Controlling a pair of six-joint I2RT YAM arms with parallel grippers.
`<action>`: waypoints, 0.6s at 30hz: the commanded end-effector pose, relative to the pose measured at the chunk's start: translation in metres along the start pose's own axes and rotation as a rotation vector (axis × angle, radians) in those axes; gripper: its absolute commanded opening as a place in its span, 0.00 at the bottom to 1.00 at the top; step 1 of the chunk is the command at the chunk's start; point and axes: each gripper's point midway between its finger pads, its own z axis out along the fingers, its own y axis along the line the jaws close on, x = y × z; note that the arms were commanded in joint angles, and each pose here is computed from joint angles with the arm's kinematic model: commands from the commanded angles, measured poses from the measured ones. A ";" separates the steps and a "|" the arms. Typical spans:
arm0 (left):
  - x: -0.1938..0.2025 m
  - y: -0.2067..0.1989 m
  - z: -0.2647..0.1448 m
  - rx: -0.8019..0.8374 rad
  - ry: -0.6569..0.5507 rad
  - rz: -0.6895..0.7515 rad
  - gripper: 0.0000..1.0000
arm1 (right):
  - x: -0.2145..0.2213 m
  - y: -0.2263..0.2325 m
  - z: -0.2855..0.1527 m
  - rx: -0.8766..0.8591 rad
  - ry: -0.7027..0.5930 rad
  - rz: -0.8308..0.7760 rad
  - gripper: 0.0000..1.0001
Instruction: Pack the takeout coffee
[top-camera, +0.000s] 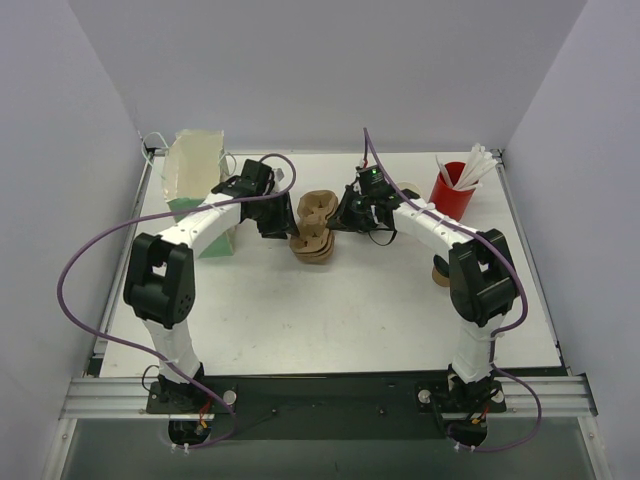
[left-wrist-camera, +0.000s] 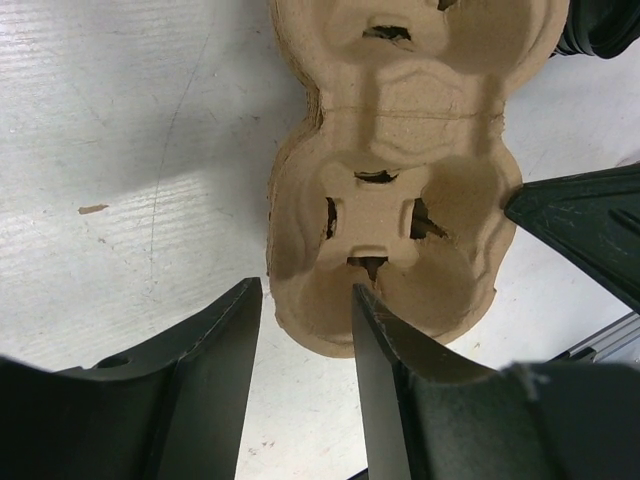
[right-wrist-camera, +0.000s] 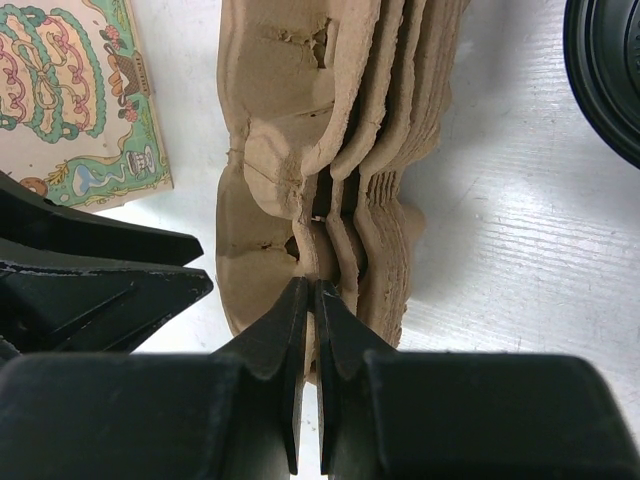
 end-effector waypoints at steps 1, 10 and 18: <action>-0.002 -0.005 0.007 0.031 -0.010 0.002 0.52 | -0.017 0.024 -0.024 -0.070 -0.057 -0.012 0.00; 0.002 -0.005 0.013 0.039 0.001 -0.012 0.52 | -0.017 0.022 -0.024 -0.065 -0.057 -0.010 0.00; 0.001 -0.012 0.010 0.063 -0.003 -0.014 0.48 | -0.017 0.022 -0.024 -0.064 -0.056 -0.009 0.00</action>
